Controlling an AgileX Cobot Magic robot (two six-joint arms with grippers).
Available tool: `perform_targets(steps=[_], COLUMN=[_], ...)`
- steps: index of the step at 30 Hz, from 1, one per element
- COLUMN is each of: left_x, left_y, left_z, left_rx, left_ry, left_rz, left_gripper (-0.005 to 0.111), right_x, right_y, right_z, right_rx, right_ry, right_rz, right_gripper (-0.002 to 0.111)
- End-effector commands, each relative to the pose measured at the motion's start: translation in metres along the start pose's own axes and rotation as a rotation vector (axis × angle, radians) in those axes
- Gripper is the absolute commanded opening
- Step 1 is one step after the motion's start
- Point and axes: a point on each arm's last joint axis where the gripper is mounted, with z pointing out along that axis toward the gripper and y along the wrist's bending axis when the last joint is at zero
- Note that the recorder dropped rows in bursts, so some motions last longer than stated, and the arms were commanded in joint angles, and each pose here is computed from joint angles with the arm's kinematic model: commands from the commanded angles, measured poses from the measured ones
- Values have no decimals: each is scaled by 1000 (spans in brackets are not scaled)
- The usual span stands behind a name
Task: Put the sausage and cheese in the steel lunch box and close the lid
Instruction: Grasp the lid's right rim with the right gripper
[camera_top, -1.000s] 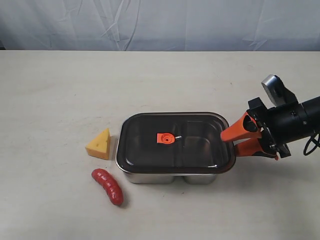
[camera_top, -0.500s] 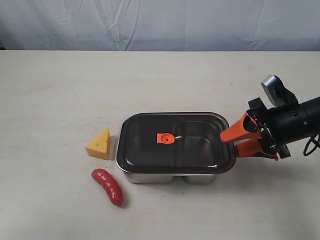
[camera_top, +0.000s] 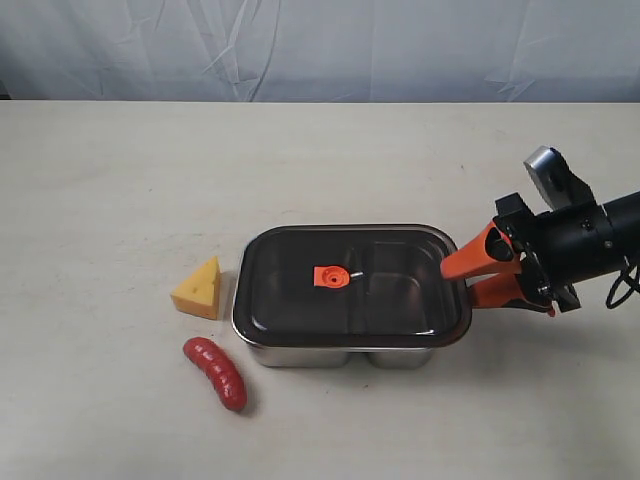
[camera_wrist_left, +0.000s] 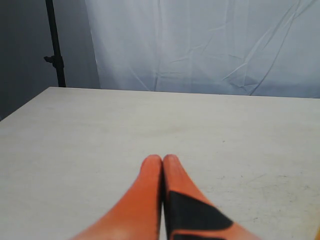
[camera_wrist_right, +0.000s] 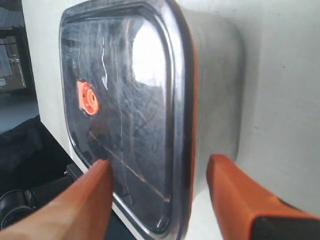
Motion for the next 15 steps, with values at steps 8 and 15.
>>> perform_targets(steps=[8, 15], left_x=[0, 0], left_y=[0, 0], left_z=[0, 0], left_rx=[4, 4], left_ry=[-10, -10], left_rz=[0, 0], left_gripper=[0, 0], right_x=[3, 6], right_y=[7, 5], right_z=[18, 17], right_rx=[31, 65], right_ry=[45, 96], right_rz=[-82, -66], right_gripper=[56, 31])
